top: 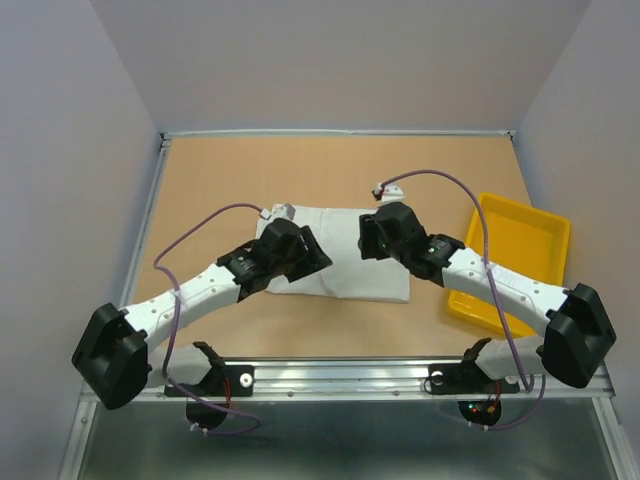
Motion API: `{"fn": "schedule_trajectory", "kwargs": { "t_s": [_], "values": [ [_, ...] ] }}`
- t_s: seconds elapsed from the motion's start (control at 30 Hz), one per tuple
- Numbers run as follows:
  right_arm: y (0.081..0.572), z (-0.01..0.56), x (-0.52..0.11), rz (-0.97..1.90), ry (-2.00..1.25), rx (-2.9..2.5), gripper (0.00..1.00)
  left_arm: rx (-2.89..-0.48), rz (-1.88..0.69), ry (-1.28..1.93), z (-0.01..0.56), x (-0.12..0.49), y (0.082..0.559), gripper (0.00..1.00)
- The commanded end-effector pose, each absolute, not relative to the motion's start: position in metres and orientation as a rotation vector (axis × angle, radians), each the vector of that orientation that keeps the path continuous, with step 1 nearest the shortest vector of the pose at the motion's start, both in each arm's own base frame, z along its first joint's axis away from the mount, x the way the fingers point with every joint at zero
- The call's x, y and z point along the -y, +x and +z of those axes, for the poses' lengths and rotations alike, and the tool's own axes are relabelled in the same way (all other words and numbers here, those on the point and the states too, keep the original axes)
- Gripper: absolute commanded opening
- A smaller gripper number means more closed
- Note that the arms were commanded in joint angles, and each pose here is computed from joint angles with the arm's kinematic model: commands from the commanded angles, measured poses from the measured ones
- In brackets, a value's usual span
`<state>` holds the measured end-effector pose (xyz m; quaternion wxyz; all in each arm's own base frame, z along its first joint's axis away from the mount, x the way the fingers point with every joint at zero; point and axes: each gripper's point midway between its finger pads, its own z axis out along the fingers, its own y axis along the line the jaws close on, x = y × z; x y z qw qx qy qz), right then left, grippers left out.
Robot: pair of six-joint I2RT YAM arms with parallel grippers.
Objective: Fold and stack the long sleeve shirts
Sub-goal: Fold the shirt
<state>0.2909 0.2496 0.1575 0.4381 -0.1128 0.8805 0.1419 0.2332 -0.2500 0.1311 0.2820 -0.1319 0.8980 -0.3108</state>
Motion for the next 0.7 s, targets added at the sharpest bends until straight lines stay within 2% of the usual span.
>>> {"fn": "schedule_trajectory", "kwargs": {
  "t_s": [0.0,0.1,0.17,0.47,0.67],
  "values": [
    [0.288,0.139,-0.217,0.396,-0.045,-2.251,0.57,-2.397,-0.995,-0.240,0.154,0.311,0.229,0.51],
    [0.292,0.138,-0.198,0.401,0.023,-2.250,0.56,-2.417,-0.986,-0.226,0.137,0.331,0.231,0.39],
    [0.292,0.133,-0.190,0.391,0.043,-2.257,0.56,-2.419,-1.009,-0.224,0.126,0.341,0.235,0.36],
    [0.287,0.117,-0.182,0.393,0.067,-2.300,0.56,-2.565,-0.777,-0.275,0.045,0.313,0.236,0.35],
    [0.288,0.111,-0.179,0.381,0.079,-2.306,0.56,-2.586,-0.663,-0.313,0.024,0.288,0.230,0.35]
  ]
}}
